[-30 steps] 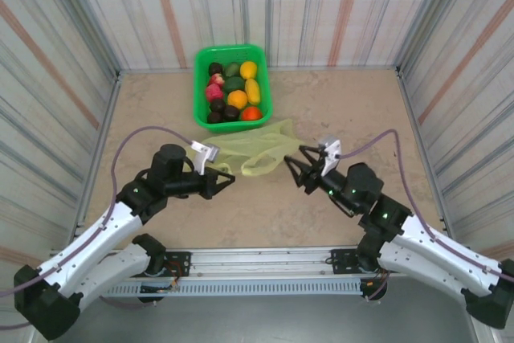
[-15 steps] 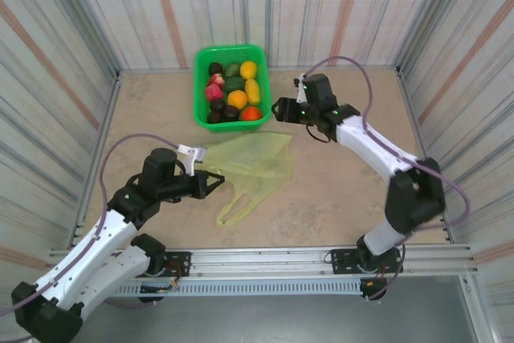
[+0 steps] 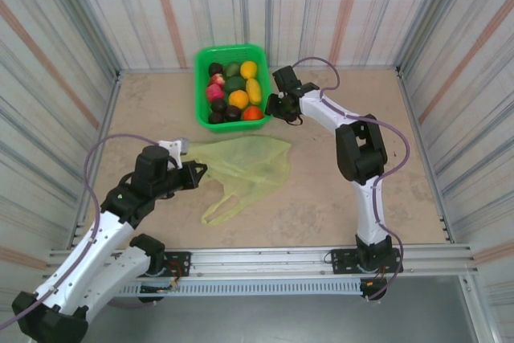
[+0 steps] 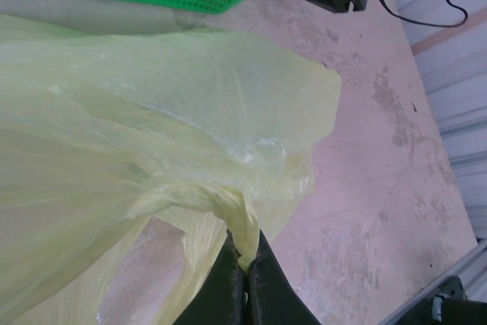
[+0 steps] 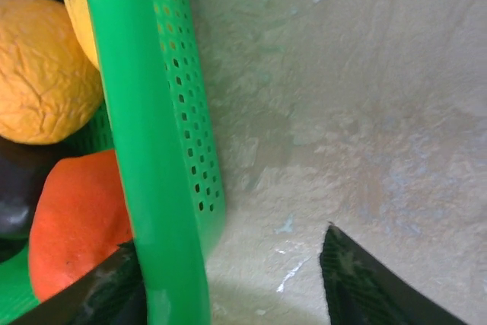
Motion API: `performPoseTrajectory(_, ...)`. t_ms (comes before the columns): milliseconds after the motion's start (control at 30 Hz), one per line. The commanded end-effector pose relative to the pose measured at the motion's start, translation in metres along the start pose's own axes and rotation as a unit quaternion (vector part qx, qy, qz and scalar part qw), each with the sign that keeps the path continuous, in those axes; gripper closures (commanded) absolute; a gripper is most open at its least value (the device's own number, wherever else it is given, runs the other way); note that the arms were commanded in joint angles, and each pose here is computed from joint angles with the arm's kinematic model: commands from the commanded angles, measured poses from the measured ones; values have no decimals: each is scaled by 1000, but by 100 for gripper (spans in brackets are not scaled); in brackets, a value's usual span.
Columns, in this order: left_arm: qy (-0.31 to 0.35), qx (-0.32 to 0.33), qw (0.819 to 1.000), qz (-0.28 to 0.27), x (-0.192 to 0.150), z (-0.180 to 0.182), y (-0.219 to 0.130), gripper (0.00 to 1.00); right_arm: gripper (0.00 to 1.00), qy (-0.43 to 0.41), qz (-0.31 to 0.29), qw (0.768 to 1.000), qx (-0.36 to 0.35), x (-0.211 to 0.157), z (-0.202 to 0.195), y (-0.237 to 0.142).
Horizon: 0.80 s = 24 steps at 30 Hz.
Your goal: Place the fake fruits into the plastic bag and tie a complex knot
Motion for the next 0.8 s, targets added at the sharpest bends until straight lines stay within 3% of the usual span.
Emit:
performPoseTrajectory(0,11,50,998,-22,10,6,-10,100,47,35,-42,995,-86,7,-29,-15)
performPoseTrajectory(333,-2,88,995,-37,13,14,-11,100,44,130,-112,973,-152,24,-134,-80)
performPoseTrajectory(600,-7,94,995,-41,15,15,-12,100,34,231,-188,926,-232,8,-256,-157)
performPoseTrajectory(667,-4,88,995,-43,17,14,-12,100,31,243,-222,914,-235,4,-270,-179)
performPoseTrajectory(767,-3,85,995,-46,21,12,-12,100,28,203,-276,908,-242,0,-262,-211)
Point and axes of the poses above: each hand's point on the last joint's axis, 136 mm out from that joint toward the fingers, its own y axis out along the fingers, its own z axis along the line the jaws close on, x = y × z, the point moved 8 cm from there along -y, back along the fingers, and after that the axes turned 15 degrees about y, right-handed, at the moved point
